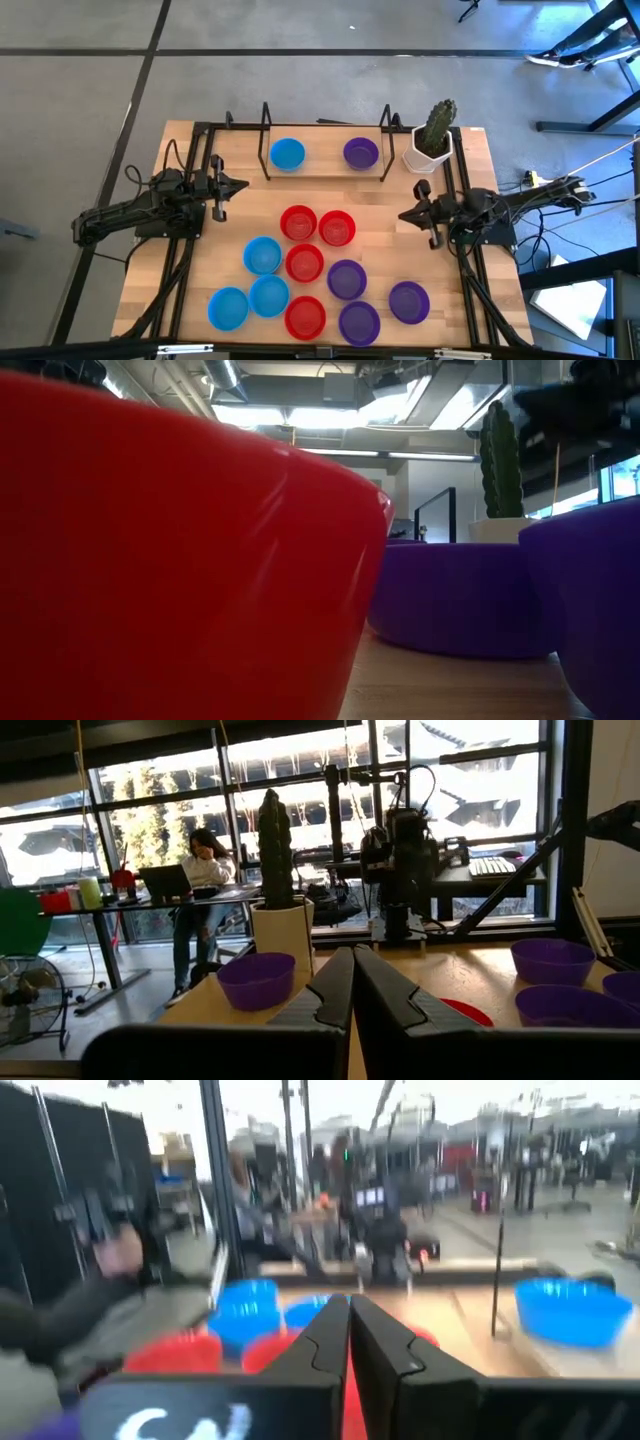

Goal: Pick & Place Mini bowls
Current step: Put the red bowl on the shelf

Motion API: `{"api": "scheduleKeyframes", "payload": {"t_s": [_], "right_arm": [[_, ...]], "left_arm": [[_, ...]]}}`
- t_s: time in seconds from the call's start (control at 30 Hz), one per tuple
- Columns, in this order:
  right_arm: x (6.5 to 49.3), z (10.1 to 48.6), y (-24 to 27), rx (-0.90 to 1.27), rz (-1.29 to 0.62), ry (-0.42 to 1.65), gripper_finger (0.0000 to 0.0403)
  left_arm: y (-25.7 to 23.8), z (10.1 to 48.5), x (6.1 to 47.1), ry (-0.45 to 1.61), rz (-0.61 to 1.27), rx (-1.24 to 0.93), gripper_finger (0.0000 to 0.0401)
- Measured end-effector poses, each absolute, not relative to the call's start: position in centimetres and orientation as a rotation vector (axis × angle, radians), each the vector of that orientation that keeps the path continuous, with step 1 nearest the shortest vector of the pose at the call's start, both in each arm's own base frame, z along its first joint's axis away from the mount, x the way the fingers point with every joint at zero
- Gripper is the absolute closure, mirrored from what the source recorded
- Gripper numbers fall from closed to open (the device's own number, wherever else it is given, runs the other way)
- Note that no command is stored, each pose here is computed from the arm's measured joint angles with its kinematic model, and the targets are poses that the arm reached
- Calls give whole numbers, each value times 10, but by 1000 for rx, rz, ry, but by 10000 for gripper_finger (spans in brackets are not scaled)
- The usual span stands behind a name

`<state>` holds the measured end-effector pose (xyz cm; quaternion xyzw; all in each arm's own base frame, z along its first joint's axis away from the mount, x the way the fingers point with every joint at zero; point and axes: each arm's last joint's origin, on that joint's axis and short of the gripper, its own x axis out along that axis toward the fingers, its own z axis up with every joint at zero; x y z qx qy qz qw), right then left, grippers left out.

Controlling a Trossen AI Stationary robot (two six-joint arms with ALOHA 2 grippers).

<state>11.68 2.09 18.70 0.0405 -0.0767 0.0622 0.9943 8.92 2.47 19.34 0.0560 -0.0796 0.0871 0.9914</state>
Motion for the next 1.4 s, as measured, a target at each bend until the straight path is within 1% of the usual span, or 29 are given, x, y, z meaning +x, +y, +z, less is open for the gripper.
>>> {"api": "scheduleKeyframes", "payload": {"t_s": [0.1, 0.23, 0.3, 0.43, 0.5, 0.6, 0.67, 0.8, 0.9, 0.97, 1.07, 1.27, 1.33, 1.4], "right_arm": [[123, 203, 22, 66, 122, -162, 386], [142, 224, 25, 22, 86, -90, 386], [158, 237, 27, -12, 39, -19, 386], [195, 268, 29, -18, -138, 138, 386], [213, 278, 31, -66, -156, 275, 386], [241, 297, 37, -132, -150, 426, 386], [262, 301, 40, -167, -150, 537, 386], [301, 304, 45, -274, -127, 676, 386], [326, 295, 42, -327, -128, 783, 378], [341, 282, 36, -335, -125, 872, 364], [358, 262, 25, -335, -90, 962, 325], [374, 234, 7, -417, -28, 1036, 225], [375, 232, 0, -403, -2, 1043, 195], [374, 231, -4, -359, 49, 1044, 173]], "left_arm": [[25, 194, 89, -161, 181, 118, 397], [25, 194, 89, -161, 182, 127, 399], [25, 194, 89, -159, 182, 127, 397], [25, 192, 89, -148, 181, 125, 393], [25, 192, 89, -144, 181, 124, 394], [25, 192, 89, -142, 181, 126, 397], [25, 192, 89, -139, 181, 126, 398], [25, 191, 90, -133, 180, 124, 394], [25, 190, 90, -128, 180, 123, 393], [25, 190, 90, -127, 180, 123, 395], [25, 190, 90, -126, 180, 123, 398], [25, 190, 90, -125, 180, 123, 396], [25, 189, 90, -116, 179, 121, 393], [25, 189, 90, -110, 179, 119, 391]]}}
